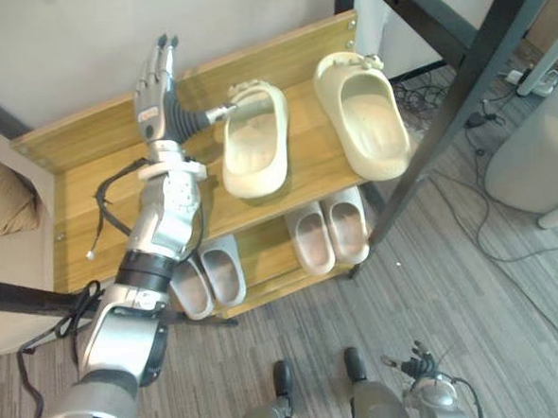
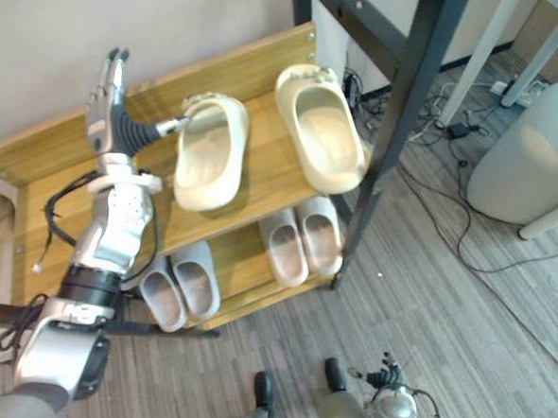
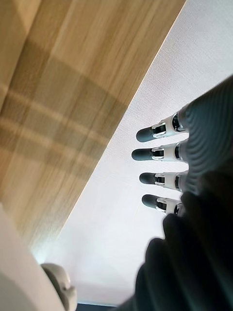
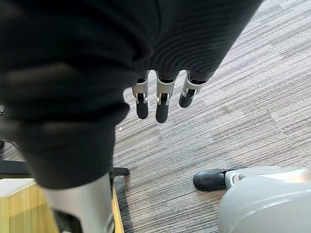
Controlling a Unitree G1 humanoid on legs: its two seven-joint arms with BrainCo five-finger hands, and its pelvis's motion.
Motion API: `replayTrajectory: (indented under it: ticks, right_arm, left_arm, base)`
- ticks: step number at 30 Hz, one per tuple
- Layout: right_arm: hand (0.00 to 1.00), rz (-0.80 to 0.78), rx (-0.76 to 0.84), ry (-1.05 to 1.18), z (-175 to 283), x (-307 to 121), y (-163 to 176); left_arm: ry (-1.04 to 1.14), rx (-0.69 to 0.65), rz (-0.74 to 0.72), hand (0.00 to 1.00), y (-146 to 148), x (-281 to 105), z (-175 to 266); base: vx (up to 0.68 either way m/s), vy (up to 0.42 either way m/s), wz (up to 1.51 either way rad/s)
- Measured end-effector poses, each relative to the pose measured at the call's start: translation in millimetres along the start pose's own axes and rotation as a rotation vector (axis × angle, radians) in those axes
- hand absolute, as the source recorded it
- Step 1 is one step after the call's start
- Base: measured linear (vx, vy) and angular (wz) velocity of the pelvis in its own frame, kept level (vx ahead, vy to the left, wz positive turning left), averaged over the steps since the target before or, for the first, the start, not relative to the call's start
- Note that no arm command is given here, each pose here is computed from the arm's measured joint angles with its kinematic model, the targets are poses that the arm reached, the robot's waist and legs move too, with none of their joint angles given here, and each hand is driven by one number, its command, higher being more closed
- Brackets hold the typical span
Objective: Organize the slippers on the shoe rack
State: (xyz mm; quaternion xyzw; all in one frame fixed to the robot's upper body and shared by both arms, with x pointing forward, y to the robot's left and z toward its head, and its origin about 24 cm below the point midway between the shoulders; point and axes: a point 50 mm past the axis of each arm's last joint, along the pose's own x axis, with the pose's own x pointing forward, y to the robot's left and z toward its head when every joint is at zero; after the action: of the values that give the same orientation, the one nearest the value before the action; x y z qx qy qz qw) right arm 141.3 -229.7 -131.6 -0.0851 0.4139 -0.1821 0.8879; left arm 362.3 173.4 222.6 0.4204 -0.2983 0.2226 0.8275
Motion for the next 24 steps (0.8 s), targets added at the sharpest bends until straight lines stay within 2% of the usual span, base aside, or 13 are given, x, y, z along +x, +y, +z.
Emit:
replayTrajectory:
  ticks: [10,16,24]
  right_arm:
    - [0.00,-0.001,-0.002,0.009,-1,0,0]
    - [0.00,-0.001,-0.003,0.017,-2,0,0]
    - [0.00,0.004,-0.008,0.027,-4,0,0]
  left_arm:
    - [0.035,-0.399,0.028,0.00,-15,-26,40]
    - [0.070,-0.522,0.040,0.00,-19,-39,47]
    - [0.038,-0.645,0.081,0.00,-7,-48,57]
  base:
    - [0.00,0.000,0.00]
    - [0.00,0.000,0.00]
    - [0.00,-0.007,0.08]
